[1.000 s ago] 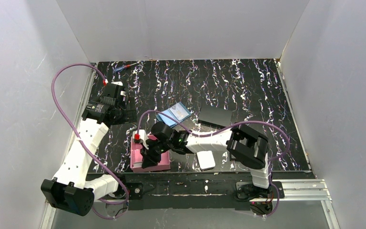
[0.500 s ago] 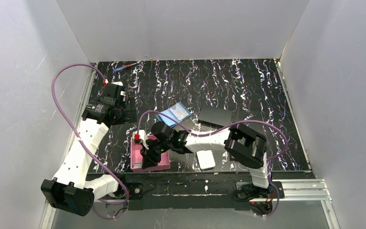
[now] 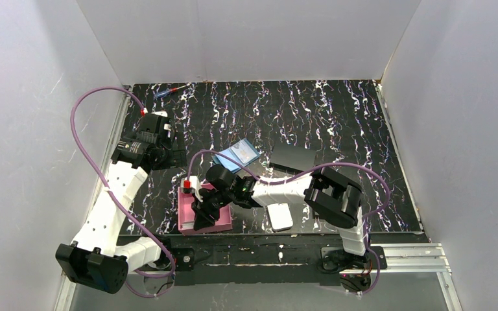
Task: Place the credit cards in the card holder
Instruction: Pick up the credit card from the storage box.
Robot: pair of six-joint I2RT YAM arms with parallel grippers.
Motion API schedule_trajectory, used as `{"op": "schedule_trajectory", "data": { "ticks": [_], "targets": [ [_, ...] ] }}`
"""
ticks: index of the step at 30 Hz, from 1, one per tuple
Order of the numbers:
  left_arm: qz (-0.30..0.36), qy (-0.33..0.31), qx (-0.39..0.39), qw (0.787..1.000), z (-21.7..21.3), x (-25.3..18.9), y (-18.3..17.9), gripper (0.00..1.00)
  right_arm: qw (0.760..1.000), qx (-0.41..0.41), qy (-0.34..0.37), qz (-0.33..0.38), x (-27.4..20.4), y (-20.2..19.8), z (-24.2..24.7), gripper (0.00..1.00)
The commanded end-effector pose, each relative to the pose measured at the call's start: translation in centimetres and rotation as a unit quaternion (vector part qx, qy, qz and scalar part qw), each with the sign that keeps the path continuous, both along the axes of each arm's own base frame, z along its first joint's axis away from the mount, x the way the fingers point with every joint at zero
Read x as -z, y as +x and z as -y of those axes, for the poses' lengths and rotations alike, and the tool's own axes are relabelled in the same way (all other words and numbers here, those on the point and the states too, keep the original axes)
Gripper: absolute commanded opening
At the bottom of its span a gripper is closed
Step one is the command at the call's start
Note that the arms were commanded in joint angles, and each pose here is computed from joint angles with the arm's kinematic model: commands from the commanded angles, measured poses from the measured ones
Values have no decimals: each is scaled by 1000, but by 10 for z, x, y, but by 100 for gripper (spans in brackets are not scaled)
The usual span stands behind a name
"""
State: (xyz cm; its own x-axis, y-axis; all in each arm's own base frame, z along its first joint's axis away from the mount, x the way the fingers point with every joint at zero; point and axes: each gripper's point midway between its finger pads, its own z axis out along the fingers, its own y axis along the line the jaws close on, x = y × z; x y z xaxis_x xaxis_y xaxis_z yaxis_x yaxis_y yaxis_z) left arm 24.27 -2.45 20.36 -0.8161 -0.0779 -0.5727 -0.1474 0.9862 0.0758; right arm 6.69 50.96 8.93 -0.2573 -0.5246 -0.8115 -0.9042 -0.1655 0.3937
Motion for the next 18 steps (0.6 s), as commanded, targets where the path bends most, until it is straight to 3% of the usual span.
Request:
{"op": "schedule_trajectory", "data": {
  "ticks": [1, 6, 13, 16, 18],
  "targets": [
    [9, -3, -4, 1000, -2, -3, -4, 98, 1000, -2, 8, -15, -6, -1, -3, 40],
    [10, -4, -4, 1000, -2, -3, -4, 98, 1000, -2, 7, -16, -7, 0, -4, 34],
    [10, -2, -5, 1000, -3, -3, -4, 98, 1000, 1, 12, 1, -14, 3, -2, 35],
    [10, -2, -6, 1000, -3, -1, -3, 98, 1000, 2, 11, 2, -14, 3, -1, 28],
    [8, -2, -6, 1000, -3, 1, -4, 98, 1000, 4, 13, 5, -15, 3, -1, 28]
  ]
}}
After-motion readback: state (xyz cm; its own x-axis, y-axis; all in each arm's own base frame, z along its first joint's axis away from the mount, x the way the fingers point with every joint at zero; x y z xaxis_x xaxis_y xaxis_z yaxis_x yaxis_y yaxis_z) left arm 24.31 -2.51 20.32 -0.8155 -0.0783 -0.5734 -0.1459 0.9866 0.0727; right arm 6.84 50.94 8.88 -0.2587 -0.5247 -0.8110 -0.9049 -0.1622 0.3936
